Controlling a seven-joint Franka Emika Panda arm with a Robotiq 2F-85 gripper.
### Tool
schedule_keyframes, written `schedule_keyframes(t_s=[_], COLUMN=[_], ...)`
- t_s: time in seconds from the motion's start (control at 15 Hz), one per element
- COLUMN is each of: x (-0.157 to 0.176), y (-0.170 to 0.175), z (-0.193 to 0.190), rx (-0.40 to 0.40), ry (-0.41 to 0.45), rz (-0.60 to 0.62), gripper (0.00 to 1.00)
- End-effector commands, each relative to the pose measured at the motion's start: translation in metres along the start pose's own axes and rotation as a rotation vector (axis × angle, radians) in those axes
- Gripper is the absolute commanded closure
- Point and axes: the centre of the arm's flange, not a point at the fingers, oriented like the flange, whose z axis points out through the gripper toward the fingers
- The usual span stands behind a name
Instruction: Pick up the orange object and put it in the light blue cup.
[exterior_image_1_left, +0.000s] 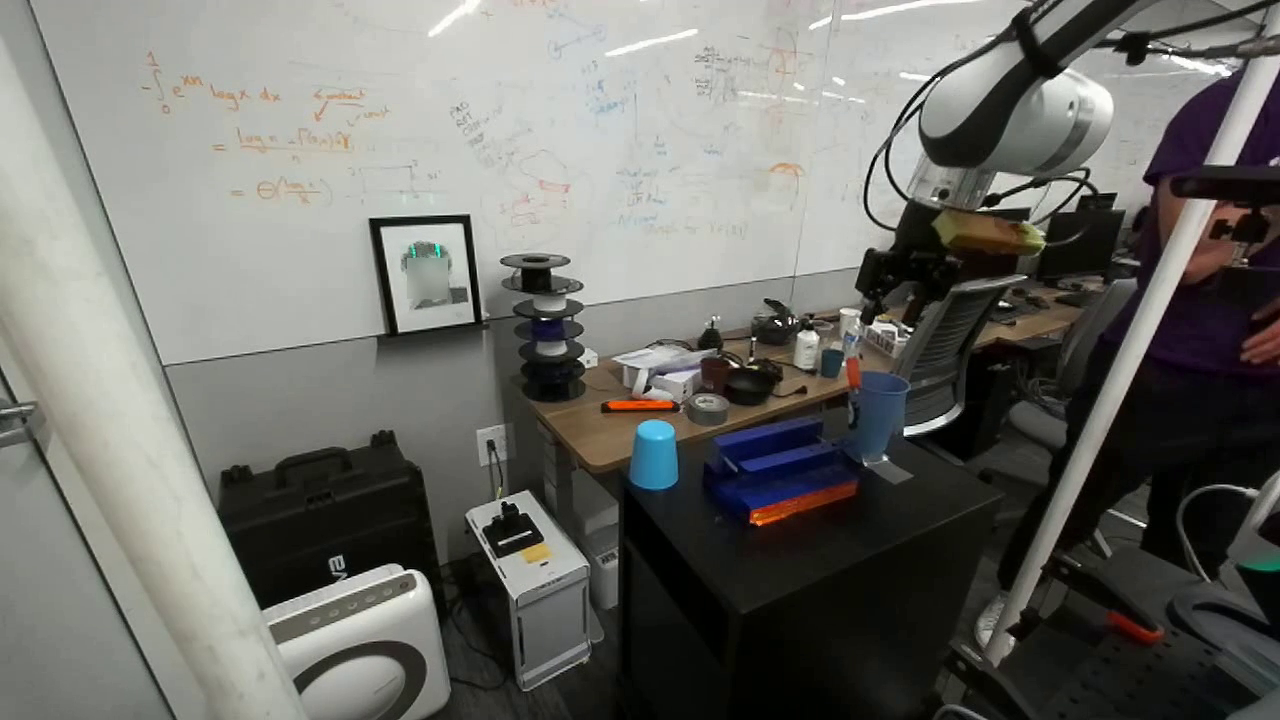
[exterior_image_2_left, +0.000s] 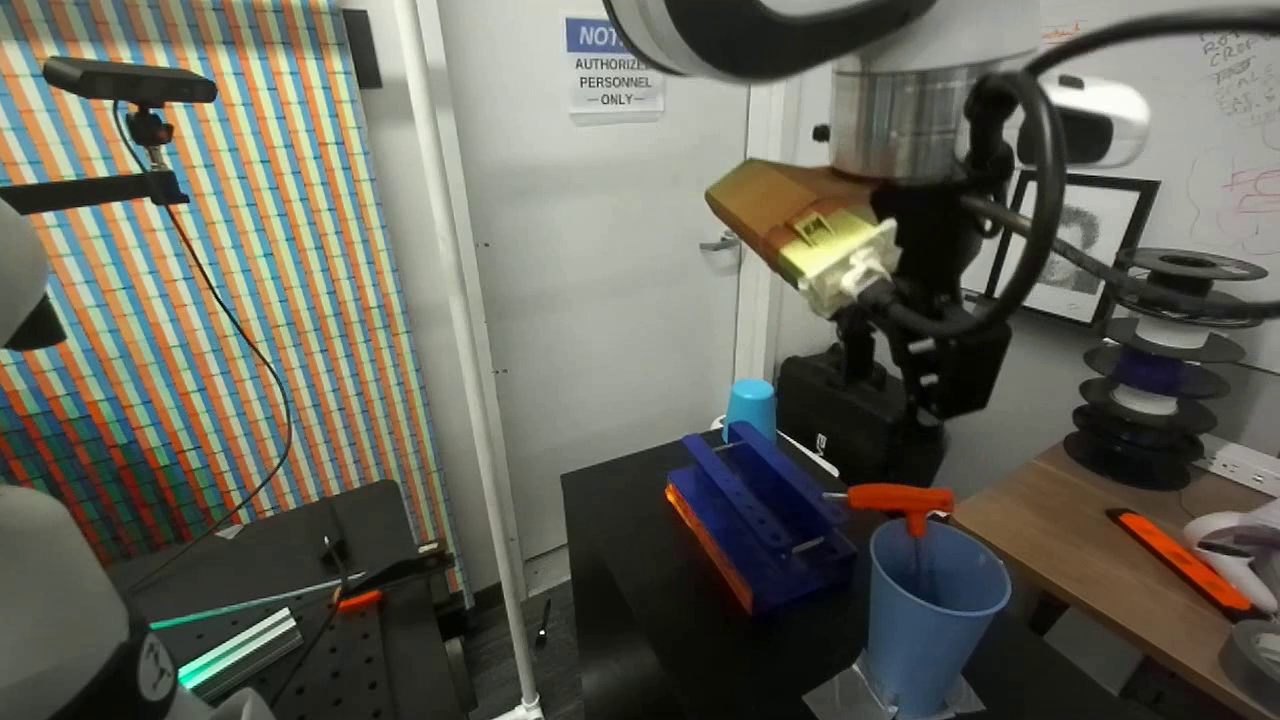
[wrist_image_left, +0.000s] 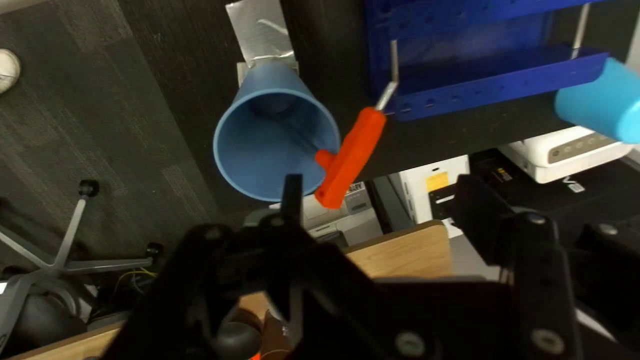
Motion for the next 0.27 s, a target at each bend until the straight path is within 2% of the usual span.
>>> schedule_keyframes(t_s=[0.0, 0.2], x=[-0.058, -0.106], y=[-0.006, 0.004], z=[-0.06, -0.07], rx=[0.138, 0.267], ry=[-0.092, -0.226], rz=[-0.117, -0.188], gripper=[0.0, 0.0])
